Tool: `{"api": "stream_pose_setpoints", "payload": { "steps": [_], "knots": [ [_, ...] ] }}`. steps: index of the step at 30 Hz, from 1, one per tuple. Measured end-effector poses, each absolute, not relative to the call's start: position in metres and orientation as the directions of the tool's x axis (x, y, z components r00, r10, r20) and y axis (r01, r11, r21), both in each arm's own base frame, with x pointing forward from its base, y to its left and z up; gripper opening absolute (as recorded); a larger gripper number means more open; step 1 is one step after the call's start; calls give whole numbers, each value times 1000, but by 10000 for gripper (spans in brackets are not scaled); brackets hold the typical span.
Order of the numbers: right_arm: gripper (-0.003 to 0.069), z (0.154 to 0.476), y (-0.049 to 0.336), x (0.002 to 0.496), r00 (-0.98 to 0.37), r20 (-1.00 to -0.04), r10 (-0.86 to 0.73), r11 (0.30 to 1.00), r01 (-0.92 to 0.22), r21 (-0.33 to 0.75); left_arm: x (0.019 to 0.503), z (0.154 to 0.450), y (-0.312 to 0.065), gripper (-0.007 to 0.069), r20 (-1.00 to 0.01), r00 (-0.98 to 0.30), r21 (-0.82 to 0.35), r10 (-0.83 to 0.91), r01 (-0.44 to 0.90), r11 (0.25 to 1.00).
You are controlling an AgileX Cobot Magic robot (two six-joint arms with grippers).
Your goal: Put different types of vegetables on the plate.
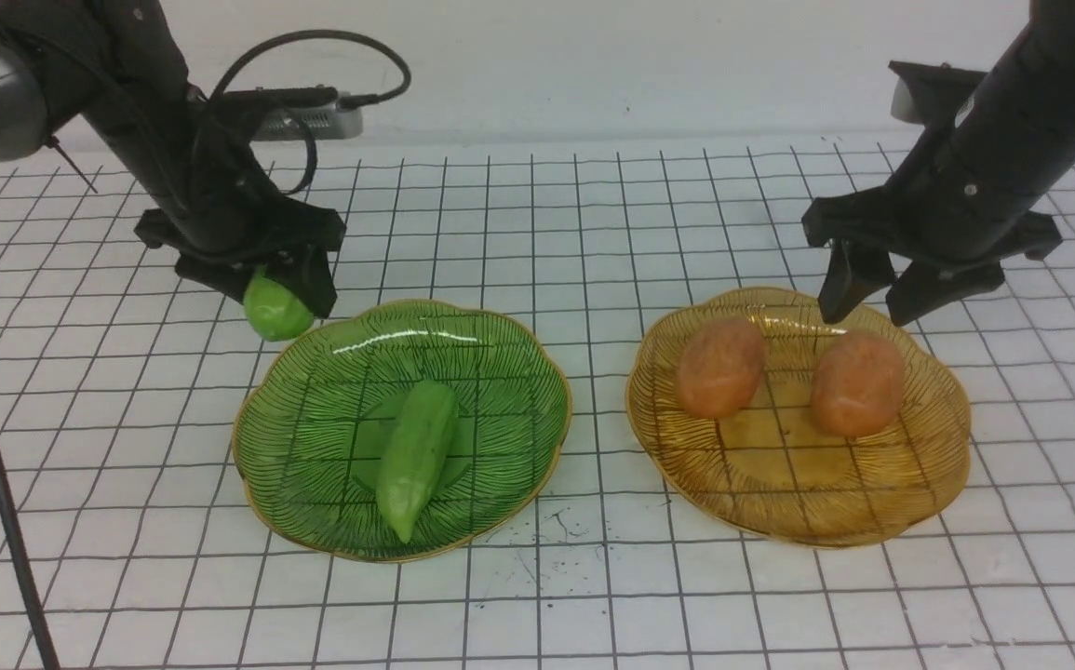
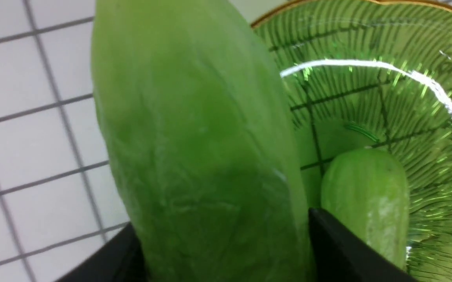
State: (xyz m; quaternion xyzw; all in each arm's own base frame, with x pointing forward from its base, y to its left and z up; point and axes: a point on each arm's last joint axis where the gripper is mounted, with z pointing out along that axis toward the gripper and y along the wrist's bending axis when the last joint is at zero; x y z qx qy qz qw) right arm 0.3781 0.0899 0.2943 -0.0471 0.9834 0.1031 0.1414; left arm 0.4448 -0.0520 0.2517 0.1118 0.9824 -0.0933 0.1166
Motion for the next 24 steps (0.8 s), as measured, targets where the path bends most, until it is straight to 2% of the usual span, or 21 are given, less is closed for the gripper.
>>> {"api": "stream_pose_setpoints", "payload": {
  "steps": [5,10,14,19,24],
  "knots": [
    [198,295,90,378,-953,-293,-81,973,-139,184,449,228,-70,423,-190,-961,-173,200,234,957],
    [85,321,84,357,-930,-354,-97,972,-165,168,443,224,-72,545,-146,-985,-197,94,122,973],
    [55,358,75,321,-889,-446,-105,974,-183,137,429,226,-73,573,-117,-990,-225,76,101,969],
    [52,389,66,279,-843,-529,-98,972,-195,131,424,244,-75,571,-154,-986,-256,65,103,961],
    [52,415,53,219,-778,-622,-91,971,-207,117,413,277,-74,514,-229,-972,-266,60,121,956]
  ]
}}
